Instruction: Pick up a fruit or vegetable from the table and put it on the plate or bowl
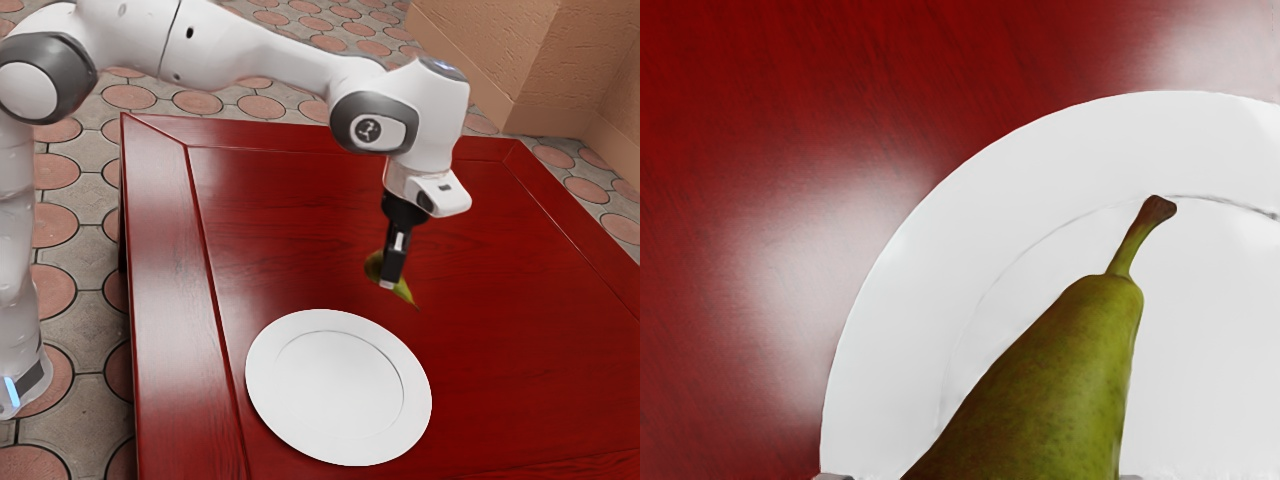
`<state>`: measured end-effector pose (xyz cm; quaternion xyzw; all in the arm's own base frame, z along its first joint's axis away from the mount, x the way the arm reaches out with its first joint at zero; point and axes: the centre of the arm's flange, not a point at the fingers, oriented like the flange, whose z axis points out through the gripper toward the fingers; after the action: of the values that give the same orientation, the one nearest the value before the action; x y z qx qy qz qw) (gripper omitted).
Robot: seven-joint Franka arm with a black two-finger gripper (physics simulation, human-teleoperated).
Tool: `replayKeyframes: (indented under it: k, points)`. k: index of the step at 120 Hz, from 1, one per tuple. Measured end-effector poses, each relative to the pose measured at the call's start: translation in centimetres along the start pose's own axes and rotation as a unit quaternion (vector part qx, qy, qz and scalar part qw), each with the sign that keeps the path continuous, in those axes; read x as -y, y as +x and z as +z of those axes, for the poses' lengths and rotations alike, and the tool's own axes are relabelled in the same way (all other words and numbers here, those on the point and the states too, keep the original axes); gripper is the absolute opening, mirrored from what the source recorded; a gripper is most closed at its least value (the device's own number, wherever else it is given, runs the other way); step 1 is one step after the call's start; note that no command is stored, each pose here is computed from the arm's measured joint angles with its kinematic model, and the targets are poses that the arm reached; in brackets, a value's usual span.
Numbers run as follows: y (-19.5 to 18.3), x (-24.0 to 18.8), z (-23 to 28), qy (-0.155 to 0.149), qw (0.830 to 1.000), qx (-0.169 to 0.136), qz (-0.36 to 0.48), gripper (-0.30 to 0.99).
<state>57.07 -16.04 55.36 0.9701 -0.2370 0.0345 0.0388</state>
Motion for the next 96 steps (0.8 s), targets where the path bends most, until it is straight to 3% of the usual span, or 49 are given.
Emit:
replayKeyframes:
  k: [74,85,96]
  points:
    - [-1.8,-8.6,2.4,-0.045,0.996,0.057,0.055,0.27]
    - [-1.8,-9.3,2.5,-0.049,0.995,0.06,0.06,0.46]
    - [-1.9,-9.7,2.6,-0.052,0.994,0.065,0.064,0.57]
